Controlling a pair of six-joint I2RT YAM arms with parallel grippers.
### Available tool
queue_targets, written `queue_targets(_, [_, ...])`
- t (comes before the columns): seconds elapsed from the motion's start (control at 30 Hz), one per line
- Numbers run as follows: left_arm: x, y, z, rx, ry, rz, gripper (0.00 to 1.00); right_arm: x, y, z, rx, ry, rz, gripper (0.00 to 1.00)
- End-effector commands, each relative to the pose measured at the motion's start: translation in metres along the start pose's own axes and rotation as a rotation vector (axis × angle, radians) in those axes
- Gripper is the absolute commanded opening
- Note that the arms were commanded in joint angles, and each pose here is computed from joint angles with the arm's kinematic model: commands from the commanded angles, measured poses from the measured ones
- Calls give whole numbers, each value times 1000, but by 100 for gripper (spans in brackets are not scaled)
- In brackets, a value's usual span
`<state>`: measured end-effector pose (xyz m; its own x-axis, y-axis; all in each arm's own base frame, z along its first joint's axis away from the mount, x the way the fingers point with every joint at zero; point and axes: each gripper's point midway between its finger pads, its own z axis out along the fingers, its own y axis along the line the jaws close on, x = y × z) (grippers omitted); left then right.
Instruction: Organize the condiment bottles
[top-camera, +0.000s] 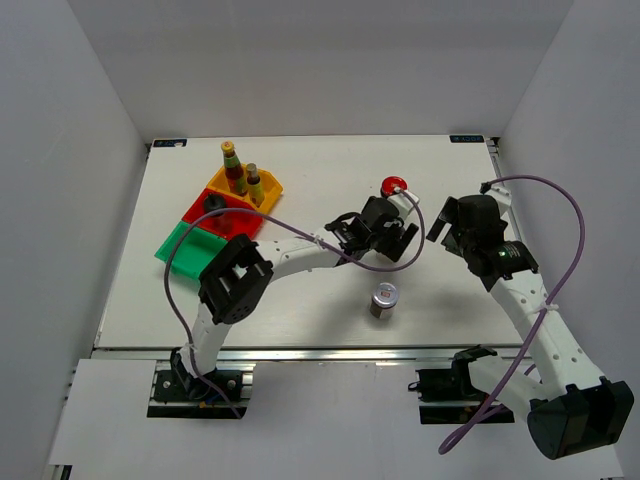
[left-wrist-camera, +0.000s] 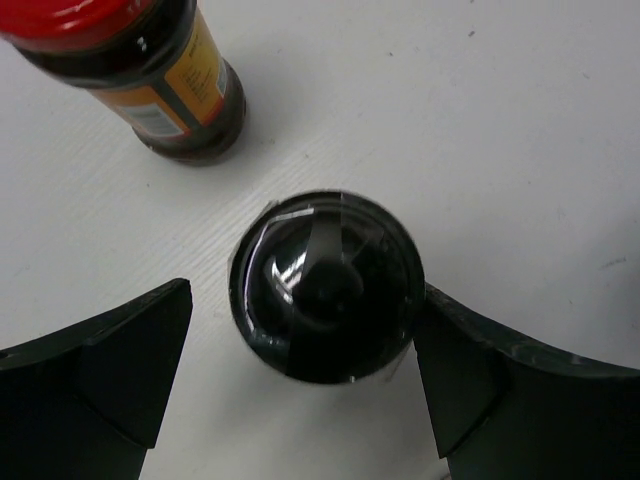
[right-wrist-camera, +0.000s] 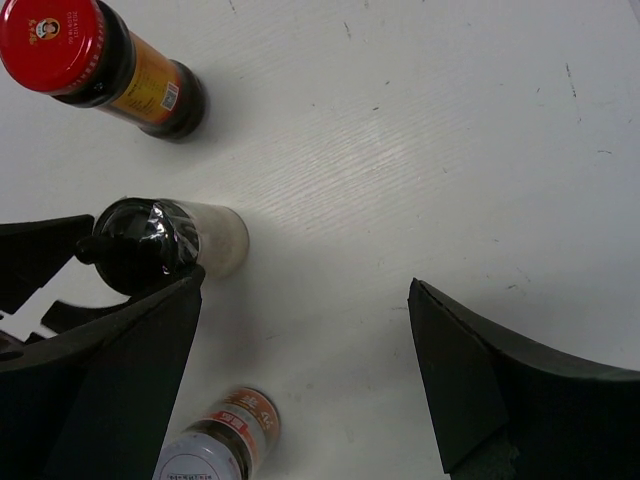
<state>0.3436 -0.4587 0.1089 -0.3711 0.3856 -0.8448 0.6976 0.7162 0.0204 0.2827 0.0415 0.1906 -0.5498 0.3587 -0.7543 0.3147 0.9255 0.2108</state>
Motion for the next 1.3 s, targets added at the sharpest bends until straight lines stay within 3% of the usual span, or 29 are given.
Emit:
queue_targets(0.0, [-27,8,4,-84,-48,4,98,-11,2,-3,-10,-34,8,90])
queue_targets(0.27, [-26,5,22,-96,-50,-2,98,-12,4,-3,-32,-48,-12,89])
queue_targets(0.37, [-32,5,19,-89,-79,-9,92,-12,5,-2,-35,-50,-19,89])
queue_targets(0.4, [-36,4,16,-86,-91,-10,88,-12,5,-2,-38,-49,-23,89])
queue_targets(0.43, [-39,5,15,-88,-101,-13,76,-11,4,-2,-35,-47,-23,89])
queue_targets(0.5, [-47,5,8,-85,-120,-17,68,-11,4,-1,-36,-49,-27,89])
queue_targets(0.63, [-57,8,-6,-89,-156,-22,42,-11,4,-1,-35,-49,-33,89])
queue_targets(0.77, [-72,25,-33,-166,-183,-35,39,-10,5,-1,-42,-47,-35,89])
queue_targets(0.83, [-67,44,-50,-249,-177,-30,39,-9,5,0,-45,-45,-40,89])
queue_targets(0.93, [-82,76,-108,-370,-236,-37,39,-7,5,1,-45,-40,-46,89])
queue_targets(1.03, [-63,121,-137,-485,-211,-69,39,-7,6,2,-49,-41,-46,89])
queue_targets(1.2, [-46,219,-197,-637,-251,-266,39,-7,5,3,-44,-39,-51,89])
queue_targets(1.27, [-33,236,-209,-685,-265,-283,39,-7,5,3,-42,-39,-51,89])
